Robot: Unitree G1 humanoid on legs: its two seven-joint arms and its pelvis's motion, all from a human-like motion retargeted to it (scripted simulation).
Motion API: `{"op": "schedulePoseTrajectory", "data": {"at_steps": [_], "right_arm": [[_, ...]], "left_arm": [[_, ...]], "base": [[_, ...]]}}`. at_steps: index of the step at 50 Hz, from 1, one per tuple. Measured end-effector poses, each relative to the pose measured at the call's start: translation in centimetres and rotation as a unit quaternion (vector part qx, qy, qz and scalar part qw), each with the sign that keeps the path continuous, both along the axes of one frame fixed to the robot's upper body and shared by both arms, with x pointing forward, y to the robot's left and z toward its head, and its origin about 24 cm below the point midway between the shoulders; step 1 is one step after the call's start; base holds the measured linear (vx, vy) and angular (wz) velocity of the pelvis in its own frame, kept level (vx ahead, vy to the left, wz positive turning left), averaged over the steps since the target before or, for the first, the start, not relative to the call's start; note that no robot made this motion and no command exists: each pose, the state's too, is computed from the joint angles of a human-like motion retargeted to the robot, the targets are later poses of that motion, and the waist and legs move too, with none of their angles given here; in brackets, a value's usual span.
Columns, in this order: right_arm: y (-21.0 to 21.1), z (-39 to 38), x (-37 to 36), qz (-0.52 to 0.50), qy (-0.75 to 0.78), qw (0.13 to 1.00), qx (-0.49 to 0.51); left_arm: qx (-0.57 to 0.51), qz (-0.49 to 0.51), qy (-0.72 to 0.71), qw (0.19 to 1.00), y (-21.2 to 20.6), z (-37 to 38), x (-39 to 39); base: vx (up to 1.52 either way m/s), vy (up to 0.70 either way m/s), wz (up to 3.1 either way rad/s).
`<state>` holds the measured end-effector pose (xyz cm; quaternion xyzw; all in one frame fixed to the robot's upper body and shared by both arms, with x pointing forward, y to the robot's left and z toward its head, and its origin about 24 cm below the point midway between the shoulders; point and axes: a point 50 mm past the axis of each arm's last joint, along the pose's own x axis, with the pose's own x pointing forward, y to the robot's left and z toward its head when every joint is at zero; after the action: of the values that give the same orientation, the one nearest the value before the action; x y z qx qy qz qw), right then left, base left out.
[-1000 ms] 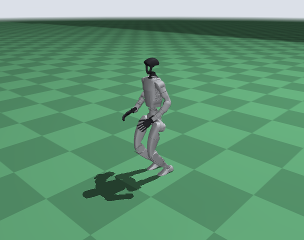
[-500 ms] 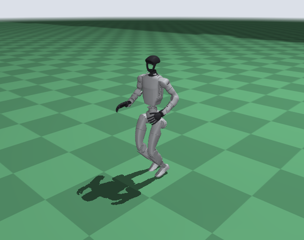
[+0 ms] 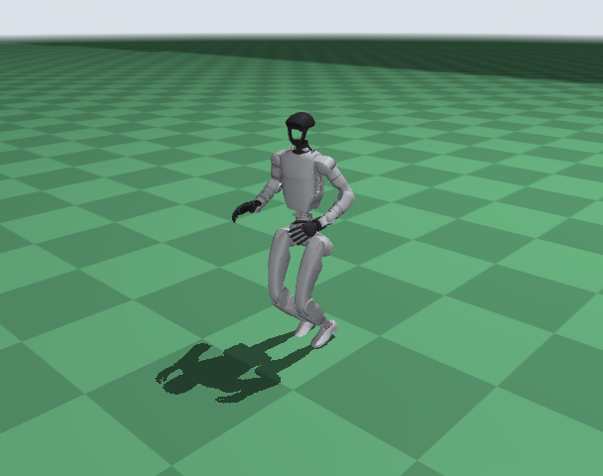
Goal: Run
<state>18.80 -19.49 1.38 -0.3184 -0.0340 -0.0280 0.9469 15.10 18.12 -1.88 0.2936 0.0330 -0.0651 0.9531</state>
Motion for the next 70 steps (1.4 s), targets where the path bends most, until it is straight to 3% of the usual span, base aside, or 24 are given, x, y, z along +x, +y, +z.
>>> {"op": "schedulePoseTrajectory", "data": {"at_steps": [5,12,20,24,30,35,38,46,56,70], "right_arm": [[-0.2,1.5,2.5,-0.014,-0.045,0.998,-0.041],[-0.2,-3.7,-2.0,-0.007,0.096,0.995,-0.012],[-1.7,-4.3,-3.9,0.008,0.122,0.99,-0.064],[-2.0,-5.2,-5.0,-0.021,0.148,0.988,-0.05],[-1.4,-4.8,-4.5,-0.05,0.122,0.99,-0.04],[-0.9,-0.9,1.3,-0.058,-0.004,0.996,-0.07],[-0.2,0.6,2.3,-0.052,-0.041,0.997,-0.038],[-0.4,-3.0,-0.9,-0.029,0.057,0.996,-0.059],[0.3,-11.4,-6.1,-0.035,0.274,0.958,-0.078],[-1.9,-8.3,-4.6,-0.063,0.208,0.974,-0.069]], "left_arm": [[0.062,0.054,-0.001,0.997,2.6,-0.3,-0.9],[0.015,0.089,0.031,0.995,2.0,-1.1,-2.4],[0.068,0.05,-0.155,0.984,1.0,4.4,4.9],[0.04,0.036,-0.184,0.981,-0.1,5.3,5.9],[0.039,-0.018,-0.15,0.988,-1.2,4.2,3.8],[0.12,0.006,-0.1,0.988,1.5,2.7,1.7],[0.133,0.036,-0.056,0.989,3.4,1.9,-0.7],[0.114,0.059,-0.014,0.992,3.2,0.3,-3.0],[0.194,0.014,-0.045,0.98,0.8,-1.4,2.9],[0.197,-0.074,0.066,0.975,0.9,-3.8,-1.4]], "base": [[0.01,0.03,0.24],[0.07,0.06,0.08],[0.01,0.04,-0.19],[0.0,0.0,0.0],[-0.04,-0.01,0.07],[-0.02,0.01,0.25],[0.06,0.05,0.28],[0.05,0.05,0.3],[0.1,0.01,-0.28],[0.03,-0.01,-0.57]]}}
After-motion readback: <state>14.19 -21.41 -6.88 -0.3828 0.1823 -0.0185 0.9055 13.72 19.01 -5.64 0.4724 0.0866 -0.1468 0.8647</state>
